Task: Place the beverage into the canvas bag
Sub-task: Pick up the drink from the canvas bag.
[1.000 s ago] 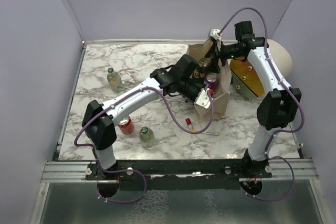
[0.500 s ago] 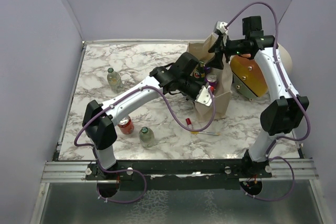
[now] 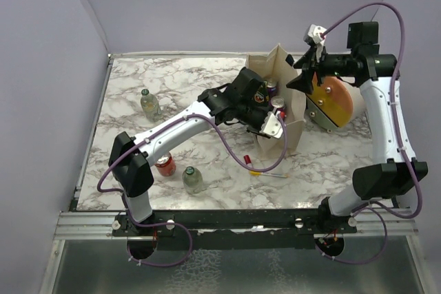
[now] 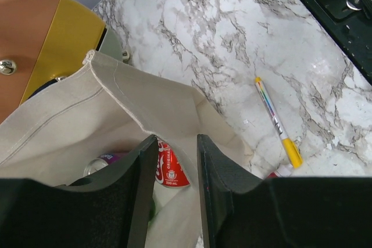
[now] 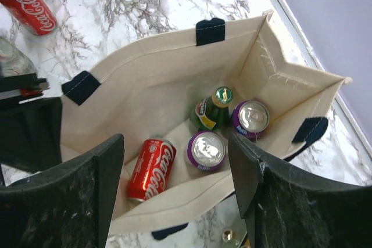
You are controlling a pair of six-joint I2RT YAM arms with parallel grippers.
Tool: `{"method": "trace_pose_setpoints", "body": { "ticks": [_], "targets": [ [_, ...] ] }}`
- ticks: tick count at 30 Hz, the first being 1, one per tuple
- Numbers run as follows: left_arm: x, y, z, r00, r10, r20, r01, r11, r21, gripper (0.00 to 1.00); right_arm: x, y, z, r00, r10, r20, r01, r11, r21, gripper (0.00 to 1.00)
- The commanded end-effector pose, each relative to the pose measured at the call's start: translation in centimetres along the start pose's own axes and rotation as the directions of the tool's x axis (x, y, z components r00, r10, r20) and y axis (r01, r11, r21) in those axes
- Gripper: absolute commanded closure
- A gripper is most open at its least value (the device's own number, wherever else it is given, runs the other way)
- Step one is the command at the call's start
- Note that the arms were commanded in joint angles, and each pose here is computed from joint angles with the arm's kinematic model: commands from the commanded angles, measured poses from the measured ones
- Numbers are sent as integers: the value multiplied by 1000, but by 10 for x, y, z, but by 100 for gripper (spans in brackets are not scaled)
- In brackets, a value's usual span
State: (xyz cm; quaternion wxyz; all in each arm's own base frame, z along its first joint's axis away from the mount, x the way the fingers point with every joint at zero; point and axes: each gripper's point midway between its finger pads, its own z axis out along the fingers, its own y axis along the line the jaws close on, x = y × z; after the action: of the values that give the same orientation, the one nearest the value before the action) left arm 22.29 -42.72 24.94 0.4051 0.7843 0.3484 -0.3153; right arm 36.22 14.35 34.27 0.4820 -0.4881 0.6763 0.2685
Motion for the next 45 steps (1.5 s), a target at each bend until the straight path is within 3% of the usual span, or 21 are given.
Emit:
{"method": "trace_pose_setpoints", "body": {
  "ticks": [1, 8, 14, 21, 30, 36, 45],
  "targets": [
    [-27, 9, -7, 999, -17, 33, 18, 998, -54, 62, 8, 27, -26, 998, 16, -65, -15, 1000, 10, 30],
    [-34, 1, -8, 997, -46, 57, 49, 997, -61, 59, 14, 66, -44, 995, 6, -102, -10, 999, -36, 31],
    [-35, -10, -11, 997, -27, 72, 31, 998, -53, 68, 32, 93, -44, 993, 32, -115, -44, 994, -97, 38],
    [-42, -7, -17, 997, -7, 83, 13, 997, -72, 71, 47, 96, -34, 990, 72, -121, -89, 986, -144, 42],
    [-60, 16, -36, 992, -71, 108, 93, 972, -215, 68, 69, 101, -19, 989, 60, -133, -88, 972, -217, 45],
    [-48, 34, -57, 984, -146, 105, 173, 932, -318, 68, 72, 111, -2, 989, 67, -135, -104, 952, -287, 53],
    [-17, 28, -77, 974, -212, 76, 225, 919, -325, 66, 74, 127, 11, 985, 58, -164, -112, 933, -342, 67]
  ]
}}
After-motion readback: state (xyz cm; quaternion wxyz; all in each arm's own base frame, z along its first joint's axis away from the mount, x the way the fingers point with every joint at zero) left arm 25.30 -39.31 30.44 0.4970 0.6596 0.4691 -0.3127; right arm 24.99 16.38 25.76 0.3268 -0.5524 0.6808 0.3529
